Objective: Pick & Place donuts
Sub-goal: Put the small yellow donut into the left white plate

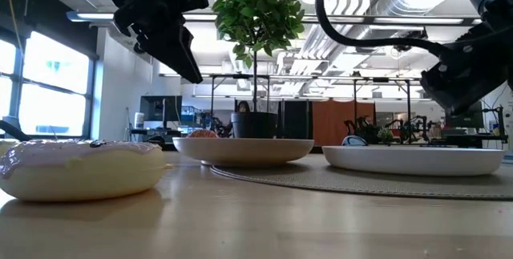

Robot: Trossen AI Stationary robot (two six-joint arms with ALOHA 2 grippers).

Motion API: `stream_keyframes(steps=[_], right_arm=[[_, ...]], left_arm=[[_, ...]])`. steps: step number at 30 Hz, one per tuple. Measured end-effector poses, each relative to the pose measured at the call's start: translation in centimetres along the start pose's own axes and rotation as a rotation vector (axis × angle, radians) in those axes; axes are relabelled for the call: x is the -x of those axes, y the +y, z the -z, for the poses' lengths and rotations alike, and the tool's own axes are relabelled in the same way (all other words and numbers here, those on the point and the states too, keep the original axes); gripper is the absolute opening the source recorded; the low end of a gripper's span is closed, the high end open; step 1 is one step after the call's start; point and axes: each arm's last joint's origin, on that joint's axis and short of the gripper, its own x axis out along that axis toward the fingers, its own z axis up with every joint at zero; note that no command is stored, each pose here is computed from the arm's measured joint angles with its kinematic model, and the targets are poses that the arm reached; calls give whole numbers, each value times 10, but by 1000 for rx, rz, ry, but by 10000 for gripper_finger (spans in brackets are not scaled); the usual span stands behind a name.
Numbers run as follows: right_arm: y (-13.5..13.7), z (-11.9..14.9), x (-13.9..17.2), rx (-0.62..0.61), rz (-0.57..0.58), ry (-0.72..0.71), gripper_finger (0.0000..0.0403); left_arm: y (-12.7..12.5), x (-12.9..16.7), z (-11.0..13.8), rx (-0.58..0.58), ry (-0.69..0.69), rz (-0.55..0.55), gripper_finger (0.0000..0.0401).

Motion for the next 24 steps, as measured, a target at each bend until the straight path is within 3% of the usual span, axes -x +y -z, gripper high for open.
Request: stream_keyframes(steps=[3, 10, 18, 24], right_arm=[[0, -1, 0, 0, -3, -4, 9], [1, -5, 7, -14, -13, -9, 4], [5, 0, 44, 72, -64, -211, 3], [3, 0, 51, 96, -48, -287, 1]], left_arm=[[0, 0, 0, 0, 0, 0, 138], [0, 0, 0, 0, 0, -2, 138], [0, 0, 0, 3, 0, -10, 138], [0, 0, 0, 3, 0, -10, 138]])
